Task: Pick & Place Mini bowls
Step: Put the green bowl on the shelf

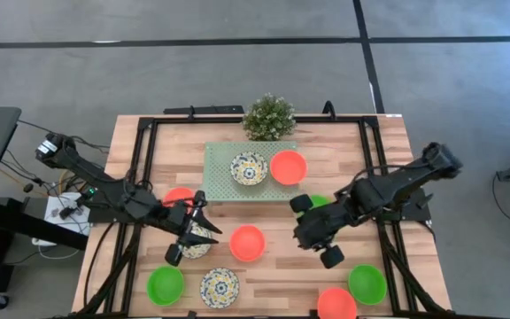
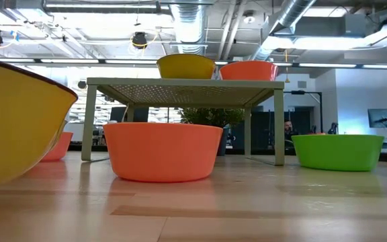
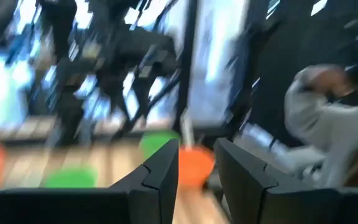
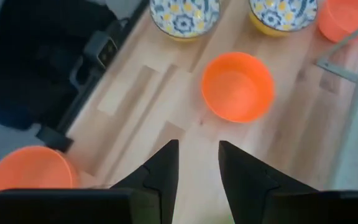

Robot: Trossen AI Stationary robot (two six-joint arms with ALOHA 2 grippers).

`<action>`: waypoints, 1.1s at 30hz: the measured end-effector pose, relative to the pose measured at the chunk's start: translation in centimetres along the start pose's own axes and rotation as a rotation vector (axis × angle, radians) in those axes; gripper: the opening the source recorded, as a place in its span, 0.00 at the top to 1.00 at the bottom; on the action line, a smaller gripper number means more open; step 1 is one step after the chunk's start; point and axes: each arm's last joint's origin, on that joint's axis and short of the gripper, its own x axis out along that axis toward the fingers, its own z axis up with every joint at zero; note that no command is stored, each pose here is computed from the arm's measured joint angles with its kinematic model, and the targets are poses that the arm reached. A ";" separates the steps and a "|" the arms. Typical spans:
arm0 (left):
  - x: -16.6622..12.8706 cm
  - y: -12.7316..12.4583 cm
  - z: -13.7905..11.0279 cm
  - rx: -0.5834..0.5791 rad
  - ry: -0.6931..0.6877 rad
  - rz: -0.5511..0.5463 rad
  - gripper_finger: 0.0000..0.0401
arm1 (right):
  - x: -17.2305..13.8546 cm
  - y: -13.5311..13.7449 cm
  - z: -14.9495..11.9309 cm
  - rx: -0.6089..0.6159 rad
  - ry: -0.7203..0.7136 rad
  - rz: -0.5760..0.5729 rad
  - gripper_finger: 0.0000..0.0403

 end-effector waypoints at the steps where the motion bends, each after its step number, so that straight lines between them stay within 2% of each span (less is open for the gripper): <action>1: -0.1 -0.2 -0.2 -0.024 0.063 0.035 0.72 | 0.0 0.1 -1.0 0.012 -0.037 0.000 0.73; 3: -0.4 -0.5 -0.9 -0.079 0.197 0.090 0.72 | 0.3 0.2 -2.8 0.042 -0.118 0.000 0.73; 5: -0.9 -1.1 -1.8 -0.167 0.324 0.100 0.72 | 1.1 0.3 -4.7 0.072 -0.192 0.002 0.73; 8: -2.1 -2.3 -3.5 -0.347 0.516 0.062 0.72 | 2.5 0.4 -7.0 0.096 -0.276 0.008 0.73; 12: -3.3 -3.8 -4.6 -0.603 0.691 0.039 0.73 | 4.0 0.7 -8.7 0.107 -0.338 0.019 0.73; 15: -4.2 -4.8 -5.1 -0.705 0.784 0.041 0.75 | 4.6 0.7 -8.9 0.088 -0.337 0.015 0.73; 18: -5.1 -5.2 -5.8 -0.749 0.890 0.087 0.79 | 5.0 0.7 -8.8 0.064 -0.342 0.009 0.73; 21: -6.1 -5.2 -6.6 -0.743 0.995 0.151 0.82 | 5.2 0.6 -8.4 0.031 -0.368 0.003 0.73; 26: -6.8 -4.8 -8.9 -0.742 1.071 0.237 0.86 | 5.2 0.3 -8.4 0.039 -0.370 -0.006 0.73; 29: -7.1 -4.6 -10.5 -0.771 1.142 0.284 0.84 | 5.2 0.2 -8.4 0.042 -0.369 -0.008 0.73; 33: -7.3 -4.5 -12.4 -0.748 1.230 0.314 0.77 | 5.2 -0.1 -8.4 0.050 -0.369 -0.017 0.73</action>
